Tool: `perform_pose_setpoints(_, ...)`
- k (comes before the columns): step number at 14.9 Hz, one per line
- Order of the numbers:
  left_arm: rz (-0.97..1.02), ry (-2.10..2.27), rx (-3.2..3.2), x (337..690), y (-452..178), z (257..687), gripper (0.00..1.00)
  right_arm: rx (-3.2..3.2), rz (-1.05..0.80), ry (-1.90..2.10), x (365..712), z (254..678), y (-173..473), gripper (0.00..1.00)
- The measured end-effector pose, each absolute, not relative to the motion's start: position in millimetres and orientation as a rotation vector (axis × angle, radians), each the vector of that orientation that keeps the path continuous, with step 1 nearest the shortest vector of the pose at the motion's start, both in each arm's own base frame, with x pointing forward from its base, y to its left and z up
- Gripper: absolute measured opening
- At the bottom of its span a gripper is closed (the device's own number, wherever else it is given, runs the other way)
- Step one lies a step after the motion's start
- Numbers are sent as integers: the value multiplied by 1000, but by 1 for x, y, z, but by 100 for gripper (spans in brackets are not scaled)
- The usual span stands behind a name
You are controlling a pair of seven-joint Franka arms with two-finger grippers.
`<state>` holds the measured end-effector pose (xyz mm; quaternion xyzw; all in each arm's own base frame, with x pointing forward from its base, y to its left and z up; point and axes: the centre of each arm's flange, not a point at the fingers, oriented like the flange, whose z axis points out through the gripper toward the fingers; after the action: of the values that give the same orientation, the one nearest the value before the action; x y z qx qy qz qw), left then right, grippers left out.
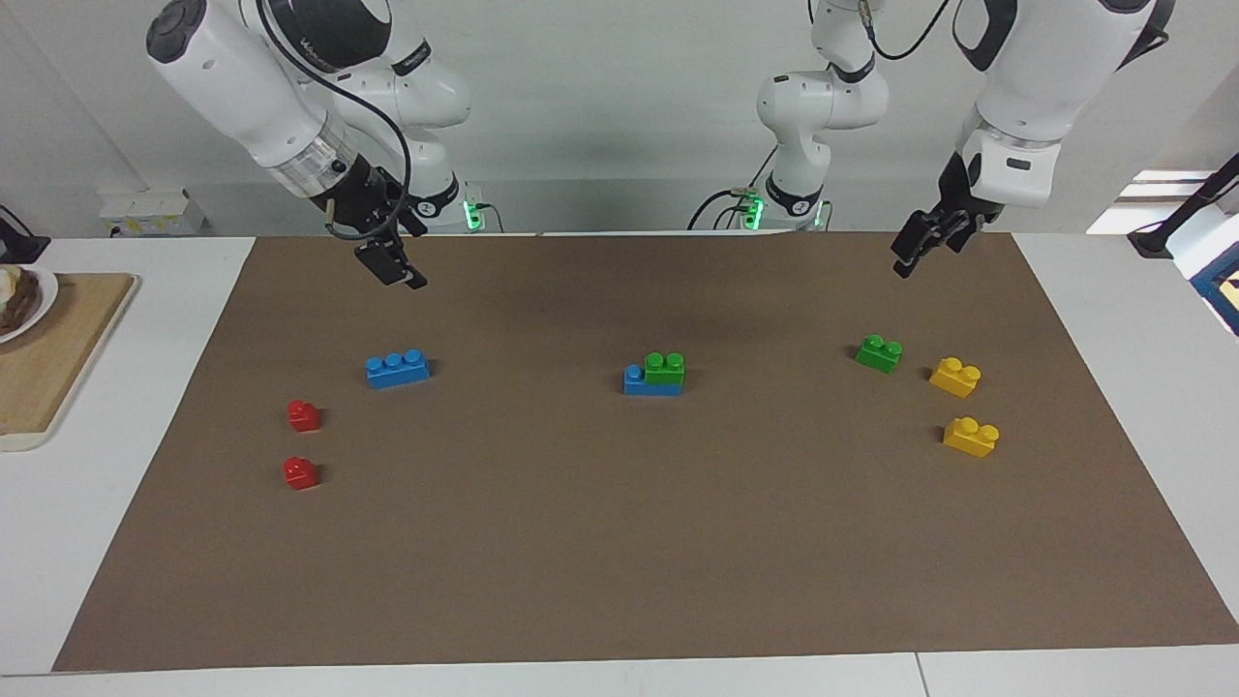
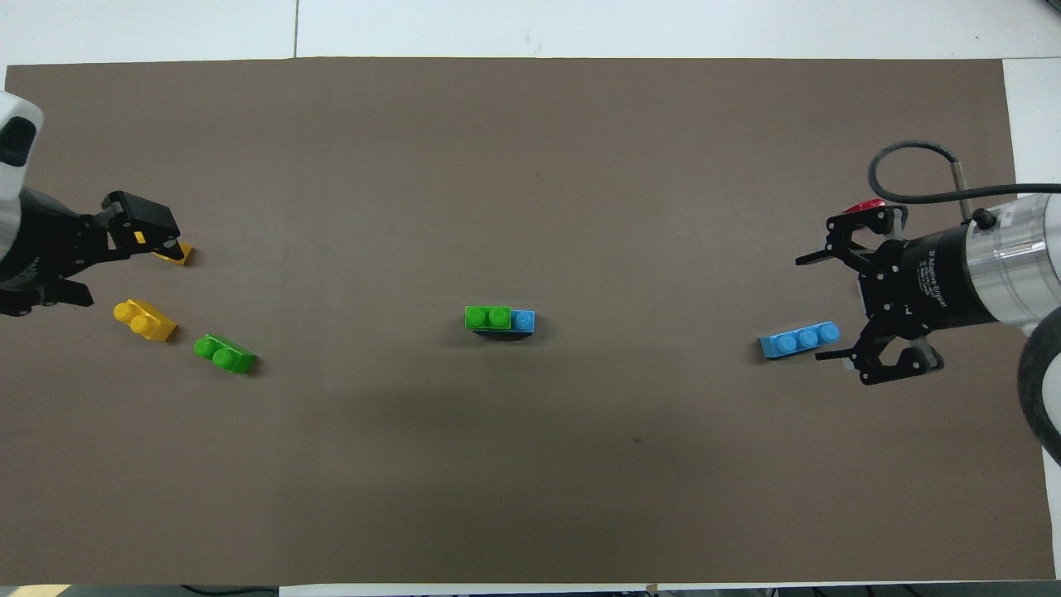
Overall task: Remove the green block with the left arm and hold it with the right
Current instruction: 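Move the left gripper toward the green brick while the right gripper approaches the blue brick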
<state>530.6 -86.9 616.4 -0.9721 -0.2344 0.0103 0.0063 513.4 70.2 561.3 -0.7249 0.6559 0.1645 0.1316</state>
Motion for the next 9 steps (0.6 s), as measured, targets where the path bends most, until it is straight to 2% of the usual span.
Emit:
perform_pose_setpoints(6, -46, -1565, -2771, 500, -174, 583, 100, -1988, 702, 1924, 530, 511, 81, 100)
perform_pose_setpoints(9, -56, -1846, -2621, 480, -215, 565, 100, -1932, 793, 1915, 541, 482, 100, 100)
